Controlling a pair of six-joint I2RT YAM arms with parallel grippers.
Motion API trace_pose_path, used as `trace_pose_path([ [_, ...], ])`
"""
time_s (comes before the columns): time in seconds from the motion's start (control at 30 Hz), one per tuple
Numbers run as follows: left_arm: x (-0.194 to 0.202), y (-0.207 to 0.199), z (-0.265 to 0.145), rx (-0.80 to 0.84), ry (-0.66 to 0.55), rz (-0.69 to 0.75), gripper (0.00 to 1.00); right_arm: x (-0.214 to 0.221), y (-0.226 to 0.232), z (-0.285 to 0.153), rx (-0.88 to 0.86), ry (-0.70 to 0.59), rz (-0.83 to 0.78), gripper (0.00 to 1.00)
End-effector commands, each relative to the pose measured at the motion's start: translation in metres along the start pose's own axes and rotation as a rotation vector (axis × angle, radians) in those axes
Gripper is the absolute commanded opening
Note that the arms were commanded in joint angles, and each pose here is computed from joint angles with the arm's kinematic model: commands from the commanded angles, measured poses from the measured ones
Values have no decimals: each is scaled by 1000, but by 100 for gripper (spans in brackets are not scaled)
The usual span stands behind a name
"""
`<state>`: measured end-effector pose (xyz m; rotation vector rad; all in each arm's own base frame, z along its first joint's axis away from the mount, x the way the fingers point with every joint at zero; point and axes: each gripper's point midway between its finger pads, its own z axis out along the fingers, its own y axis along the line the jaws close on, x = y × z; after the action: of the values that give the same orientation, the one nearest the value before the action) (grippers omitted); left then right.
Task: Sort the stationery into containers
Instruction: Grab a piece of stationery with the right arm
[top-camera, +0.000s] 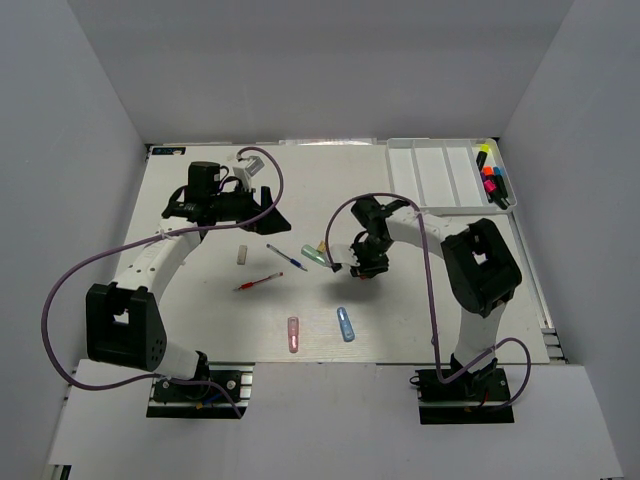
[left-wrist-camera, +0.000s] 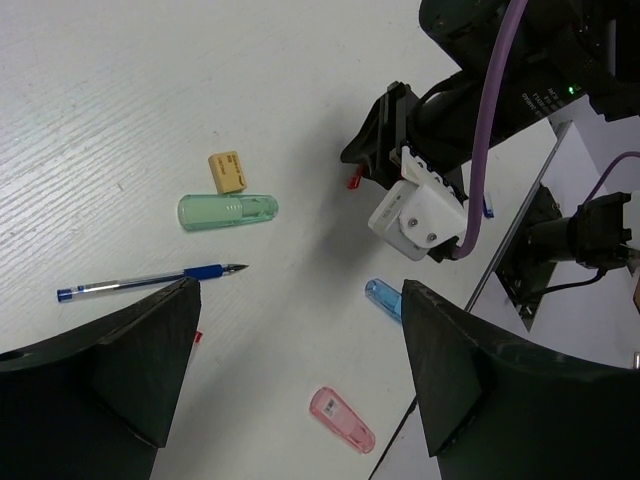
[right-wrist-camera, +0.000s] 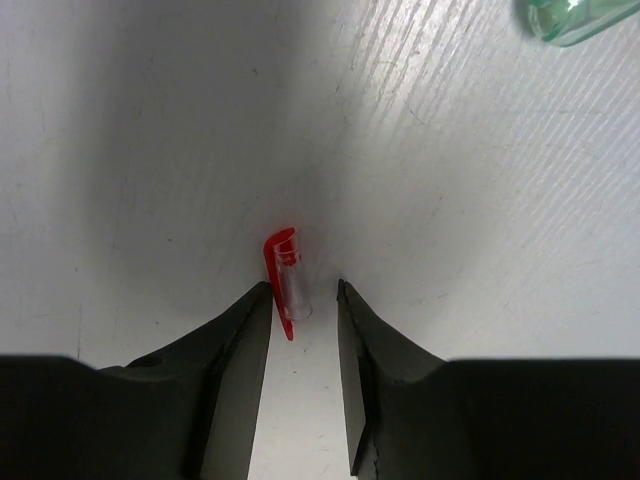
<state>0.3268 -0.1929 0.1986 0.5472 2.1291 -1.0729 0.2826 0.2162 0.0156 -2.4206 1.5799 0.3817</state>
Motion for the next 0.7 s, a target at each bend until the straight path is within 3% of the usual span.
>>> trace_pose_path([
  [0.0,-8,-13,-9,28,-37,34,90,12,11,2,-33,28,8,38],
  [0.23,-7,-13,-8,36,-35,27,90,15,18,7,-56,28,8,35],
  [0.33,-6,-13,-7,41,-36,21,90,13,20,9,-63,17,8,25],
  [0.37,-7,-13,-7,41,-41,15,90,12,20,8,-62,10,13,13],
  [0.43,-5,-16,-7,59,-42,0,90,10,22,8,-70,2,35,3],
  [0.67,-28,-11,-23,88,-192,-149,90,-29,7,-25,-6,-196,227,0],
])
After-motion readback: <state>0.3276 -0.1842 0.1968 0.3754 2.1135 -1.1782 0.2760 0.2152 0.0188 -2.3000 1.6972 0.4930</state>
